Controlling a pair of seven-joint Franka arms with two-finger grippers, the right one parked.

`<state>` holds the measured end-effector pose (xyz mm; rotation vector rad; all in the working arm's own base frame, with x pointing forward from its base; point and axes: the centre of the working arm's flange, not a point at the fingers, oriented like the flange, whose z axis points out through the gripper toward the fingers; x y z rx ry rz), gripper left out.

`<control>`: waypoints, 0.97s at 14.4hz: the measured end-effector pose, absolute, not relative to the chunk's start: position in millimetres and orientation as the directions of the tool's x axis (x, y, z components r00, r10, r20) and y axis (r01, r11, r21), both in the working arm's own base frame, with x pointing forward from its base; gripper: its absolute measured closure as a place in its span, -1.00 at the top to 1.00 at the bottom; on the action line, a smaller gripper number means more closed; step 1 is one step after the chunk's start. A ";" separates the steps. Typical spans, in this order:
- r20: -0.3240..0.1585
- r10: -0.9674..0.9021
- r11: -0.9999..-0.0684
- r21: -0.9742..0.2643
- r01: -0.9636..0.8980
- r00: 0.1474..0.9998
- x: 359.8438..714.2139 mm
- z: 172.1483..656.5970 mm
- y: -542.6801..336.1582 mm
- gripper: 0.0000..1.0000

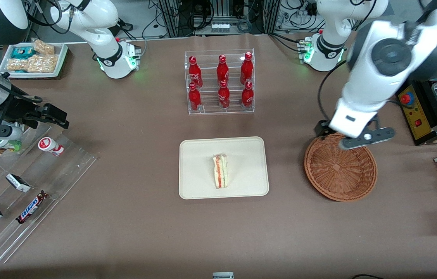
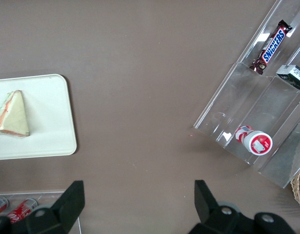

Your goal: Place sandwich from basket to tray

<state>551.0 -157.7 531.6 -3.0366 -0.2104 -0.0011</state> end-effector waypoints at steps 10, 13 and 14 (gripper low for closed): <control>-0.014 -0.057 -0.998 -0.011 -0.057 0.998 533.4 635.9 -42.4 1.00; -0.021 -0.058 -0.998 -0.004 -0.058 0.998 536.5 632.0 -42.6 1.00; -0.027 -0.059 -0.998 -0.004 -0.059 0.998 538.1 629.2 -42.9 1.00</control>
